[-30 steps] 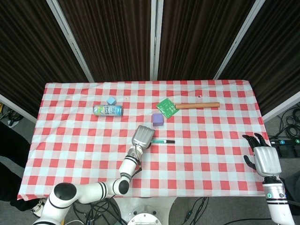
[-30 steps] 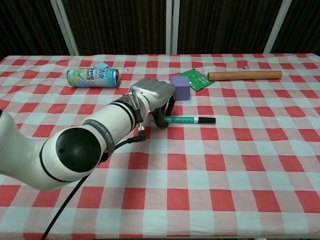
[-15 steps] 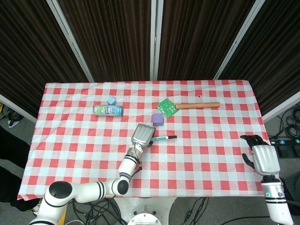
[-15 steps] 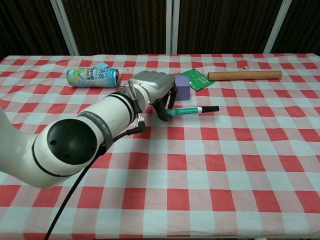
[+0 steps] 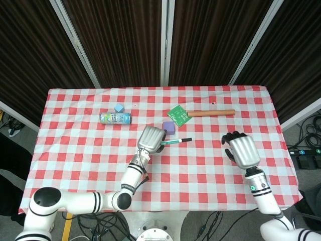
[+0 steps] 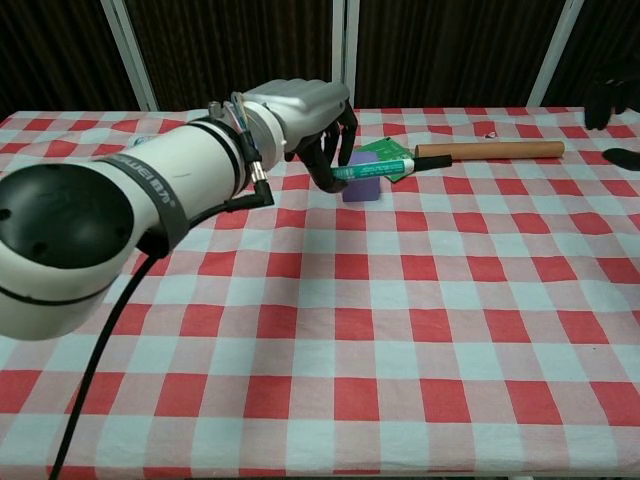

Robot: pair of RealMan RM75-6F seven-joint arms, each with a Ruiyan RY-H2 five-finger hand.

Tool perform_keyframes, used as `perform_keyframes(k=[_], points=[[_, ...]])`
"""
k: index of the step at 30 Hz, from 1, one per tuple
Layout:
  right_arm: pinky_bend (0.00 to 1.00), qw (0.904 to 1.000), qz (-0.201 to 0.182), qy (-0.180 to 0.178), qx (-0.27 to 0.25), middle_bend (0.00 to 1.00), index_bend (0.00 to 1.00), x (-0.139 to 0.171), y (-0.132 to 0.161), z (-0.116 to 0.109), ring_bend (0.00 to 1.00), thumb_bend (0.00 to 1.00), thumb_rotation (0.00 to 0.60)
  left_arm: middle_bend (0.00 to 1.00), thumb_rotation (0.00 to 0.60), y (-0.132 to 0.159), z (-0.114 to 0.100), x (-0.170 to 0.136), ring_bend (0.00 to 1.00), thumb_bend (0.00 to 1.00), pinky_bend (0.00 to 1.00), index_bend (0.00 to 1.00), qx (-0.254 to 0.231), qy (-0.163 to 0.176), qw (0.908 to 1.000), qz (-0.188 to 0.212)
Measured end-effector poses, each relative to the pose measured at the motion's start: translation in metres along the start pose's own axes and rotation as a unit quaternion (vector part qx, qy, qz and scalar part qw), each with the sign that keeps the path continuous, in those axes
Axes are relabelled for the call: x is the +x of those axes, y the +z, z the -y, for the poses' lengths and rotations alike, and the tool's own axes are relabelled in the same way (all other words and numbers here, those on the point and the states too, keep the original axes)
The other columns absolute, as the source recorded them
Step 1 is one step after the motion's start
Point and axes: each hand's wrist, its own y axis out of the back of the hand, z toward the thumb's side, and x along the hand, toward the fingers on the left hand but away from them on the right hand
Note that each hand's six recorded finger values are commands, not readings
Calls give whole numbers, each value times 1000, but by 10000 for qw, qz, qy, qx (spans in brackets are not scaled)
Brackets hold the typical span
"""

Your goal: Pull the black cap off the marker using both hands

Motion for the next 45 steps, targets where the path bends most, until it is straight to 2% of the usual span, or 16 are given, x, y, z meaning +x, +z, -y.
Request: perform_keyframes(k=[7,10,14,20,30,37,45], points=[[573,9989,-429,-58,-202,509,555,-41,62,10,363,141,600,601,600,-4,-9,-12,561,418,588,598,-10,-18,10000,66],[565,9985,-528,-40,-147,505,514,-50,74,14,330,127,600,602,600,-6,-10,-16,562,419,588,598,-36,-29,10000,87],[557,9984,-536,39,-184,474,436,-55,81,20,297,119,600,601,600,-6,-10,-19,562,418,588,598,-39,-29,9999,111],[552,9980,-590,155,-187,468,422,-57,87,28,301,115,600,601,600,-2,-11,-21,562,418,588,598,-28,-27,9999,149],[547,9976,-634,149,-252,471,456,-62,98,36,316,115,600,602,600,0,-11,-22,561,418,588,597,-107,-56,9998,137],[545,9974,-607,35,-379,517,523,-64,101,39,365,120,600,602,600,1,-9,-23,562,418,587,598,-118,-100,9998,120],[546,9971,-654,70,-388,519,533,-67,106,48,376,122,600,602,600,1,-6,-23,562,418,587,598,-142,-168,9997,83]])
